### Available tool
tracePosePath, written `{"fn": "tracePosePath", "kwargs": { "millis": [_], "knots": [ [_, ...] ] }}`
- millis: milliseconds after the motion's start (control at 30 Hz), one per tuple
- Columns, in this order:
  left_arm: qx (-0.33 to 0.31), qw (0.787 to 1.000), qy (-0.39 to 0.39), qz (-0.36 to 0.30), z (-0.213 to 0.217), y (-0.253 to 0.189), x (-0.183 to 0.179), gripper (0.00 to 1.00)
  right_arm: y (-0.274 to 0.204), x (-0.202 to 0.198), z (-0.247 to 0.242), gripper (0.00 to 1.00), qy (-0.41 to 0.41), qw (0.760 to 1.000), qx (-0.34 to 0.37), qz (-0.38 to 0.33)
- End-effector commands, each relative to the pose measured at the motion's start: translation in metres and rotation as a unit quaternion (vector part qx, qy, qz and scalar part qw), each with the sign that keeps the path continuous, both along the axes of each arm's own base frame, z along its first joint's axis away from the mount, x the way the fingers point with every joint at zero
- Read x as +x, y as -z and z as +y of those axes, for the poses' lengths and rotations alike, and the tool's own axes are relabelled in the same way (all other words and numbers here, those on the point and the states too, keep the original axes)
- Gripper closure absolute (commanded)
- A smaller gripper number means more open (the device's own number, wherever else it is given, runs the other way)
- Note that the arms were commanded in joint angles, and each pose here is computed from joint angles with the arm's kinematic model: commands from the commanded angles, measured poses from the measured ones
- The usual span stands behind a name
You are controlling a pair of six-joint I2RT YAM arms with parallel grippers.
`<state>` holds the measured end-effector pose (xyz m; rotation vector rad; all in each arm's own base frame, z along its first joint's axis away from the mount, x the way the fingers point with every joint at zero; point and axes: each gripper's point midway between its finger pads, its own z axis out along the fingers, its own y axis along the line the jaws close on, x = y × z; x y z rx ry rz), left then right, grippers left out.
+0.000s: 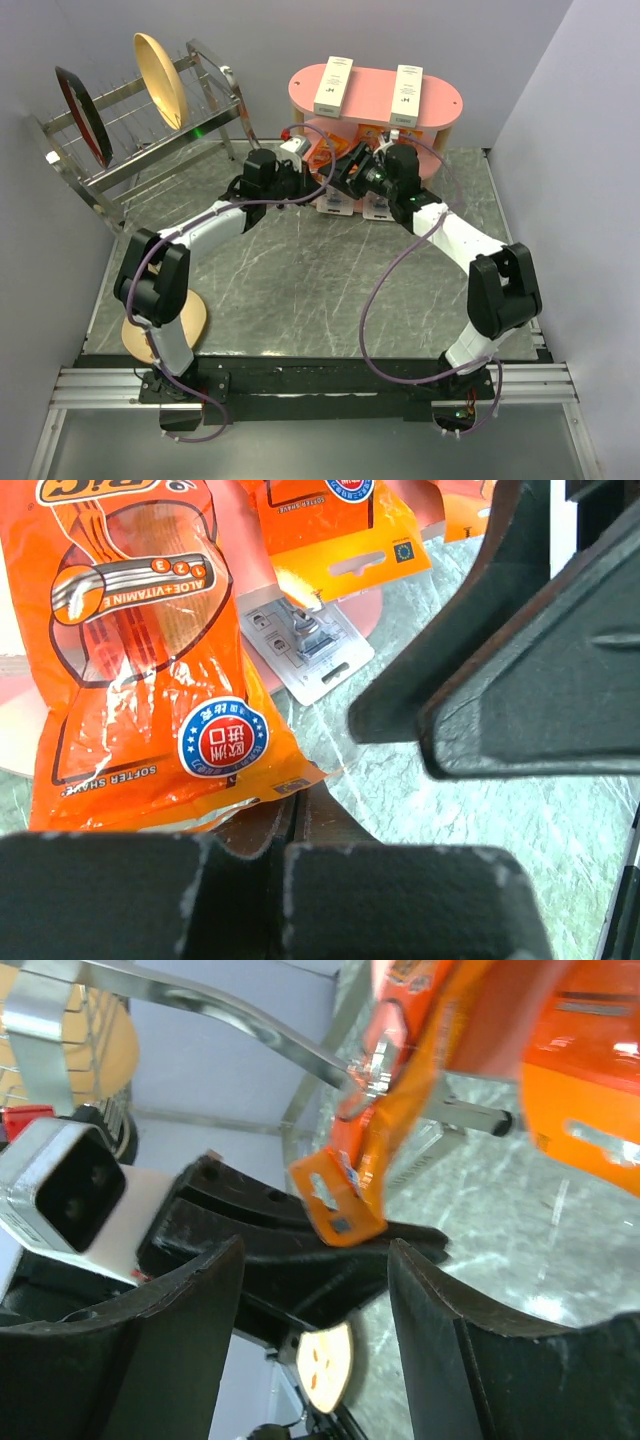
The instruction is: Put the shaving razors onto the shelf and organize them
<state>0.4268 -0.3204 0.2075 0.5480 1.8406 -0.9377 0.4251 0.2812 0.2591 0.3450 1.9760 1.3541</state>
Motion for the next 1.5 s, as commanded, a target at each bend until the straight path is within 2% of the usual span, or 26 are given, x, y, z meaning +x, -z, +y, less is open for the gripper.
{"fn": "tracePosePath", "kwargs": {
  "millis": [0, 300, 400, 1167, 1300, 1400, 1433, 1467],
  "knots": [
    [-0.012, 0.999, 0.001, -0.043, -0.007, -0.028, 0.011, 0.99, -0.017, -0.009, -0.020, 0.34, 0.000, 0.999, -0.012, -0.036],
    [-0.019, 0.999, 0.007, -0.047, -0.016, -0.032, 0.020, 0.99, 0.001, -0.032, -0.052, 0.33, -0.031, 0.991, -0.106, -0.072],
    [-0.018, 0.999, 0.002, -0.049, -0.016, -0.032, 0.024, 0.99, 0.013, -0.041, -0.058, 0.33, -0.038, 0.989, -0.125, -0.065],
    [0.006, 0.997, -0.029, -0.074, -0.019, -0.030, 0.060, 0.99, 0.017, -0.058, -0.075, 0.34, -0.017, 0.988, -0.137, -0.073],
    [0.009, 0.997, -0.017, -0.071, -0.019, -0.030, 0.052, 0.99, 0.015, -0.060, -0.077, 0.34, -0.020, 0.987, -0.142, -0.076],
    [0.014, 0.998, 0.006, -0.056, -0.015, -0.024, 0.031, 0.99, 0.014, -0.061, -0.086, 0.33, -0.019, 0.984, -0.161, -0.078],
    [0.010, 0.998, 0.009, -0.062, -0.011, -0.037, 0.022, 0.99, 0.014, -0.063, -0.090, 0.33, -0.017, 0.983, -0.168, -0.078],
    [0.015, 0.999, 0.025, -0.045, -0.009, -0.023, 0.007, 0.99, 0.016, -0.066, -0.096, 0.33, -0.020, 0.980, -0.183, -0.077]
  ]
}}
